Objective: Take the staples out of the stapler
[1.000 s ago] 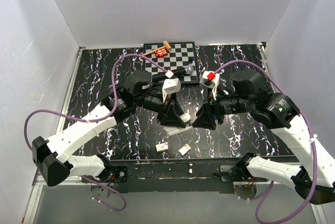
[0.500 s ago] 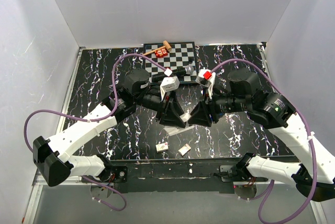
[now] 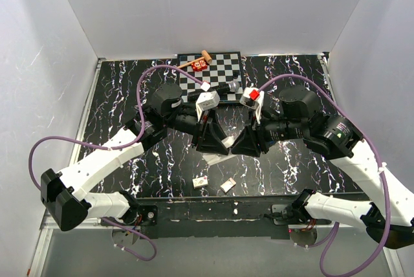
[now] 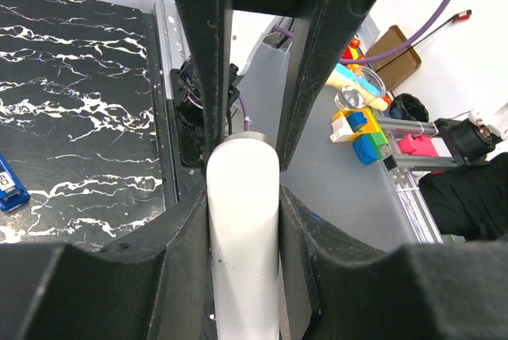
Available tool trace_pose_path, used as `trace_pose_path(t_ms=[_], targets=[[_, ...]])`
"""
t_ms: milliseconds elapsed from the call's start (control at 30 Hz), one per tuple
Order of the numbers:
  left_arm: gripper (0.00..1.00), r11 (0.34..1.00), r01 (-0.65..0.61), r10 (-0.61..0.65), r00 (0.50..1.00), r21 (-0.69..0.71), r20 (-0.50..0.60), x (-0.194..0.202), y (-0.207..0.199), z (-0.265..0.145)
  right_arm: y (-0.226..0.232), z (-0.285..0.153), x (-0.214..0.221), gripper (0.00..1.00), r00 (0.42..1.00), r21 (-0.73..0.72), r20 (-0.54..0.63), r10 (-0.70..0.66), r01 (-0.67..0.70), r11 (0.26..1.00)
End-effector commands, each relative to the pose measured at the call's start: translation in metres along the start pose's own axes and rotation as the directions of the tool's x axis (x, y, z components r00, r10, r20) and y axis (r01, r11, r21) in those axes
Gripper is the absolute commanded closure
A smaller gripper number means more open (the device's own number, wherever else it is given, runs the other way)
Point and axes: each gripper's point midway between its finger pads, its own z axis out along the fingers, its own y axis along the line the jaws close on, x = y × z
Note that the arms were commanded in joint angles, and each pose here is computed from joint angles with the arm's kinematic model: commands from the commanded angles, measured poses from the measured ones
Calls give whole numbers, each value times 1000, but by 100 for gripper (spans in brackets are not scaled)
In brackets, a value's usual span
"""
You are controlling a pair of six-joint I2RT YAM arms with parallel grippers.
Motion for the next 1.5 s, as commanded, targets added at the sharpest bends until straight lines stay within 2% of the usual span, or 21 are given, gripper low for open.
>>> trace_pose_path(t_ms=[0,300,500,900,1467], targets=[[100,998,-57,56,998,20,35,-16,-12,-4,9,0,-7,60,999,-40,34,-26,27,999],[100,996,-62,59,997,57,49,-19,-17,-4,9,5,-7,66,999,-56,38,-20,22,998],[100,995,-84,80,994,55,74,-25,-24,-6,12,6,0,99,999,-73,33,-18,21,997],[100,991,-129,136,965,-48,222,-52,-24,-17,18,11,23,99,999,-124,39,13,-8,992],[100,970,-129,189,933,-206,307,-71,-14,-31,24,16,43,99,998,-171,27,59,-54,984]])
